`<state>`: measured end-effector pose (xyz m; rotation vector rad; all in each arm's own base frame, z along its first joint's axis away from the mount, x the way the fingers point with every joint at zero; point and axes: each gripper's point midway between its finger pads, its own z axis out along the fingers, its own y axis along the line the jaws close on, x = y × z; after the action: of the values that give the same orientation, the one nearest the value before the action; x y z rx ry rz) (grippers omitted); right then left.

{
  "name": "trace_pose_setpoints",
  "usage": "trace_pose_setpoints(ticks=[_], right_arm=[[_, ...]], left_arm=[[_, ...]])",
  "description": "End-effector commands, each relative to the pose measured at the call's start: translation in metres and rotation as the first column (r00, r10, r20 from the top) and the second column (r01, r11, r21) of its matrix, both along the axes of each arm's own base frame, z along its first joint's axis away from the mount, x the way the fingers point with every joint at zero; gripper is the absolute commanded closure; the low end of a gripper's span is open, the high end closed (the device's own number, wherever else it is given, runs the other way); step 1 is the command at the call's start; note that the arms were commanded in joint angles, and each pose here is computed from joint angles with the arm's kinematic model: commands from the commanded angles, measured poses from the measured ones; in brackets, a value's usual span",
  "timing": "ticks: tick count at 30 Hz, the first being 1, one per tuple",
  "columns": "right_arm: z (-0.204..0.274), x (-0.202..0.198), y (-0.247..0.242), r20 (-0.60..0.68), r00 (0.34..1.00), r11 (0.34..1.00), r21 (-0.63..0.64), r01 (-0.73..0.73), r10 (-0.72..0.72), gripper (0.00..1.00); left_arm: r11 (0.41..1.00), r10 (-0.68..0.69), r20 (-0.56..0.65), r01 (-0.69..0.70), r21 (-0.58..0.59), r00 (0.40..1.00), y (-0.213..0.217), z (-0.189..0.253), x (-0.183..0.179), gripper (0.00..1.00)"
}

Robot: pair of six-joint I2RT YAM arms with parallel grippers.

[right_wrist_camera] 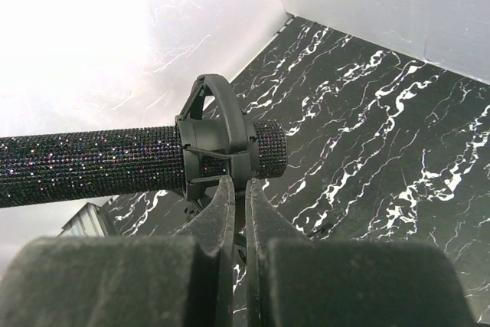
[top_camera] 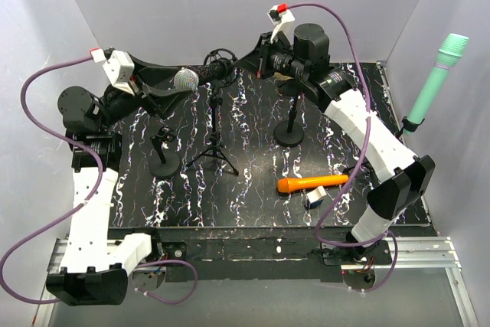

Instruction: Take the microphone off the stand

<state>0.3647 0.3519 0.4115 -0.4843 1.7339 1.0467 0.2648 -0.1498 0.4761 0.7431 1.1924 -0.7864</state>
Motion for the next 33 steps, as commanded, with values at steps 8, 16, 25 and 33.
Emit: trace_pose_setpoints(ticks=[8, 16, 25, 33], right_arm=[[-0.01, 0.017, -0.004, -0.001, 0.999, 0.999, -0.022, 0.035, -0.035, 0.99], [-0.011, 0.019, -0.009, -0.002, 0.998, 0.998, -0.025, 0.062, -0.062, 0.99], [-0.013, 0.022, -0.014, 0.004, 0.996, 0.995, -0.038, 0.094, -0.094, 0.99], [-0.016, 0.022, -0.016, 0.002, 0.995, 0.994, -0.042, 0.1, -0.1, 0.99]], left_arm=[[0.995, -0.1, 0.083, 0.099, 0.019, 0.992, -0.015, 0.004, -0.003, 0.5], [0.984, -0.176, 0.15, 0.174, 0.023, 0.973, -0.02, 0.03, -0.046, 0.85], [0.98, -0.182, 0.26, 0.196, -0.029, 0.948, -0.013, 0.076, -0.083, 1.0], [0.976, -0.194, 0.337, 0.214, -0.024, 0.921, -0.012, 0.09, -0.112, 1.0]])
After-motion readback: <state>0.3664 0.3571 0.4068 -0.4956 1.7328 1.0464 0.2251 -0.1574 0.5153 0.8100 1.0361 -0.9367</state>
